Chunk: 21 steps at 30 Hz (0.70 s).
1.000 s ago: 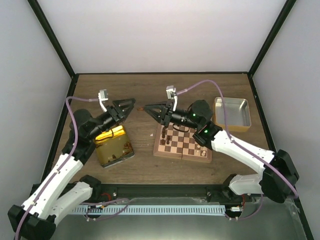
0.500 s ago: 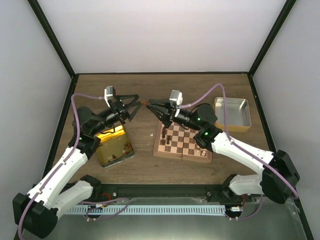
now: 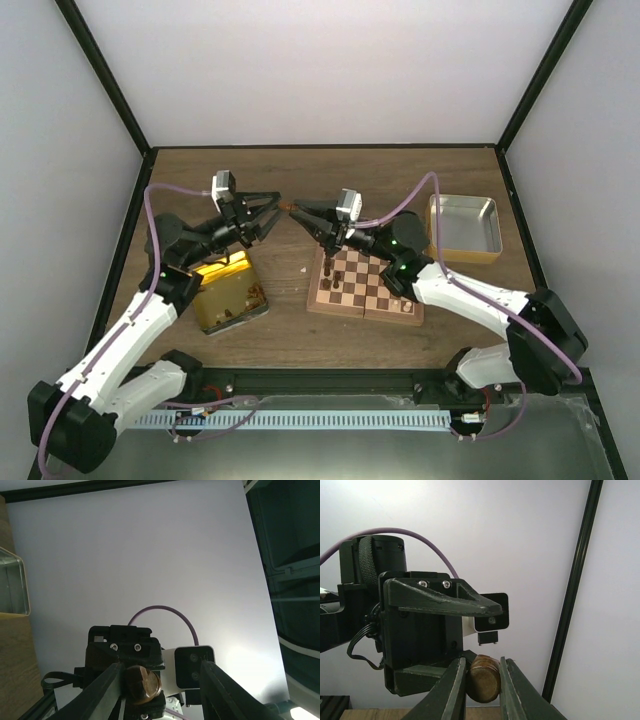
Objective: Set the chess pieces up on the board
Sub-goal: Place the chess piece on the chessboard.
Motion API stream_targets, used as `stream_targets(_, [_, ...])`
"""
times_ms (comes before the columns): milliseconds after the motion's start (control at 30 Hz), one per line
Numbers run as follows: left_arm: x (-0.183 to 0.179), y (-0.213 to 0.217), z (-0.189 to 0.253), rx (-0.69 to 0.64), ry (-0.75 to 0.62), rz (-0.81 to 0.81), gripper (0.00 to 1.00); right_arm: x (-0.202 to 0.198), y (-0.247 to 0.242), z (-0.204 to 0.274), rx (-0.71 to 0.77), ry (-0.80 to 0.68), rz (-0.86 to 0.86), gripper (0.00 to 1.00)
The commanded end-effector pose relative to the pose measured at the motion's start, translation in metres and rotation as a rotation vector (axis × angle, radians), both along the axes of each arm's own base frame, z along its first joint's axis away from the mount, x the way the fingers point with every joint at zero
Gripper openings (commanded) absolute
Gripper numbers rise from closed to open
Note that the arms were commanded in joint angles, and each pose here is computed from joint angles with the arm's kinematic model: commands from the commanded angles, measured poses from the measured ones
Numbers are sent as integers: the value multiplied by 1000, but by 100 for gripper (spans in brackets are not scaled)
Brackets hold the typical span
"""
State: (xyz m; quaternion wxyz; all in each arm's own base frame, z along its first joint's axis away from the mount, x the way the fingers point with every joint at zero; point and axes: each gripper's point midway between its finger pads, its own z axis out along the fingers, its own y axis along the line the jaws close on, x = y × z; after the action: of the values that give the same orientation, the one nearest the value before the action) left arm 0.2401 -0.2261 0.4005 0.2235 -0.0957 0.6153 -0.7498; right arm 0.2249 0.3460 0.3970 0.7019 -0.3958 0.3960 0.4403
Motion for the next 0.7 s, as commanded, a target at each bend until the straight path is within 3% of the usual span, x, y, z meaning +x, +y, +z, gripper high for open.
stream_targets(0, [-7, -2, 18, -36, -52, -40, 38, -7, 4, 13, 19, -79, 18, 15])
stream_targets(233, [-5, -3, 15, -30, -44, -40, 11, -6, 7, 6, 1, -77, 28, 16])
stream_targets(333, [-3, -2, 10, -21, -38, -26, 5, -9, 7, 4, -10, -79, 40, 17])
stream_targets(433, [1, 1, 7, -15, -51, 13, 4, -12, 5, 2, -18, -64, 48, 21])
stream_targets(500, [3, 2, 5, 5, -68, 32, 4, -7, 3, 1, -20, -7, 28, 36])
stream_targets(600, [11, 2, 0, 94, -133, 84, 4, 5, -7, -2, -9, 118, -43, 69])
stream_targets(667, [18, 3, -1, 196, -206, 139, 4, 9, -18, -5, -2, 205, -79, 79])
